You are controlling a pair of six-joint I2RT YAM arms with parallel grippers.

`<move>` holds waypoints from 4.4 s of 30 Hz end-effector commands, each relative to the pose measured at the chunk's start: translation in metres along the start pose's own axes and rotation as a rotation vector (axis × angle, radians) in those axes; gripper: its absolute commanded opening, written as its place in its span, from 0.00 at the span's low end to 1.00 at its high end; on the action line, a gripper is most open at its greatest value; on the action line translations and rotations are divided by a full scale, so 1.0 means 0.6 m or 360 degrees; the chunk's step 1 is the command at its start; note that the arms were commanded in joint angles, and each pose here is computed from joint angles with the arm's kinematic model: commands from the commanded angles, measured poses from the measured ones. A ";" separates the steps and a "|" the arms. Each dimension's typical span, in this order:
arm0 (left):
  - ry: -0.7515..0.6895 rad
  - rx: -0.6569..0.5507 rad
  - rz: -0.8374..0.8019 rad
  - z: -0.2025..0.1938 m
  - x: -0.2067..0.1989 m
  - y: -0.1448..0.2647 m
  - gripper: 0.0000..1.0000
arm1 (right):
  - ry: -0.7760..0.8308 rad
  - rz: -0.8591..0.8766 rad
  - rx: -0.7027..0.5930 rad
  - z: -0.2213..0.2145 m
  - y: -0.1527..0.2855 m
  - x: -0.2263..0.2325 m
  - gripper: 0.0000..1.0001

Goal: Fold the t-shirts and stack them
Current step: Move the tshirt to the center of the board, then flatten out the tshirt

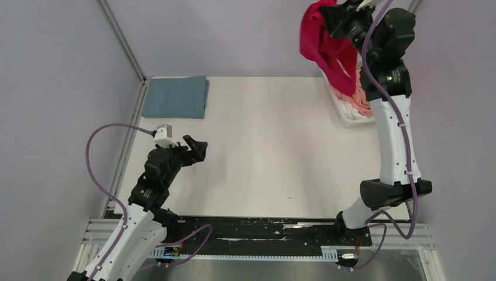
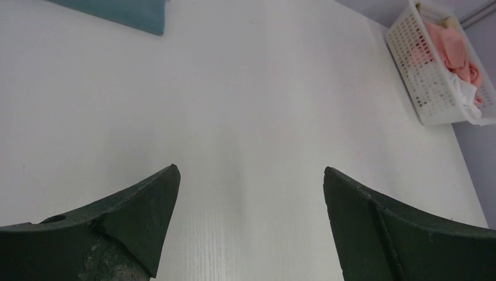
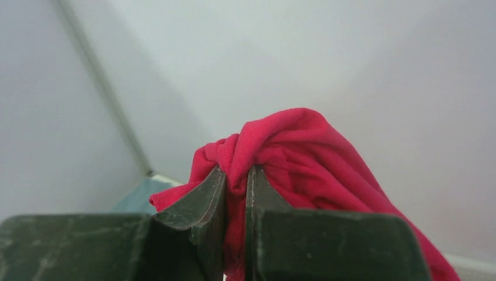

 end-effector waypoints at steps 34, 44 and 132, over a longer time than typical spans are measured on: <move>0.0197 0.0433 0.0275 -0.078 0.034 -0.040 1.00 | -0.0440 -0.0913 0.1329 -0.503 0.296 0.015 1.00; 0.0224 0.0968 0.0406 -0.143 0.041 -0.119 0.93 | -0.0468 -0.0682 0.1612 -0.575 0.419 0.059 1.00; 0.0127 0.0472 0.0476 0.060 -0.061 -0.210 0.00 | -0.0196 -0.0521 0.1093 -0.457 0.190 0.101 0.00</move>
Point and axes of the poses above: each gripper's point midway between its finger pads, its own y axis back along the fingers, its own x axis along the line the jaws close on, z = x × y, the point moved 7 cm from there along y, back along the fingers, and after that the axes turned 7 degrees about y, right-handed, at the moved point
